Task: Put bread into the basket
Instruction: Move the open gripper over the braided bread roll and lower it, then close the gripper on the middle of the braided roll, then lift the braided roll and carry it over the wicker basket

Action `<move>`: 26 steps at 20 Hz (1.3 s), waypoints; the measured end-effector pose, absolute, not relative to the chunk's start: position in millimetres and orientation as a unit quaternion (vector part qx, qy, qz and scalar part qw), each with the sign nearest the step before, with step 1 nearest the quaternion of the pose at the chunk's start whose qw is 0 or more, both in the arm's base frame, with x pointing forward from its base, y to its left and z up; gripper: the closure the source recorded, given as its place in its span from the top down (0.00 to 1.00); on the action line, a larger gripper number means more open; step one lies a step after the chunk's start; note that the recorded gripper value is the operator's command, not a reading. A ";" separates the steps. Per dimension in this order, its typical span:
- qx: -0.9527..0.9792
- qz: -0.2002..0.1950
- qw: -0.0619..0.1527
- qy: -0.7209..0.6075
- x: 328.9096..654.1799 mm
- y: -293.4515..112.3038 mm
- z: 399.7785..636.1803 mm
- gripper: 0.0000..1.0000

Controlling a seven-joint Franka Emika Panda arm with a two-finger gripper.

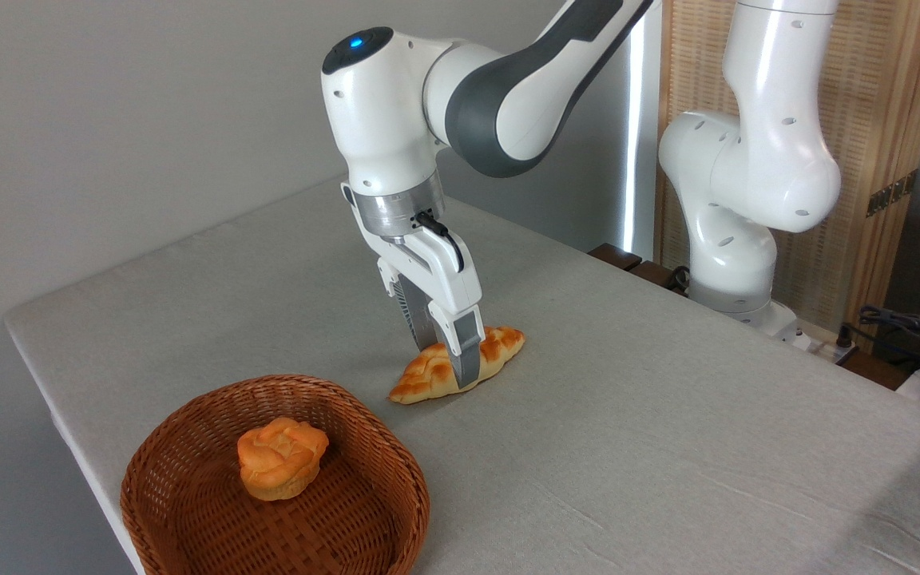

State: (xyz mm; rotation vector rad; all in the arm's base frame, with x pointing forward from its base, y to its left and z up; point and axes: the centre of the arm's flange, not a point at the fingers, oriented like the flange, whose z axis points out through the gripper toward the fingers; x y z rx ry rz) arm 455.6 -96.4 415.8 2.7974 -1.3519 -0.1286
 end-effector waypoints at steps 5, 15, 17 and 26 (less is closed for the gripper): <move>0.898 -0.048 0.018 -0.438 455.9 -99.6 409.3 0.59; 0.885 -0.052 0.019 -0.462 454.9 -106.8 405.8 0.46; 0.885 -0.052 0.019 -0.462 454.9 -106.9 405.8 0.46; 0.888 -0.021 0.012 -0.459 464.7 -104.3 432.0 0.47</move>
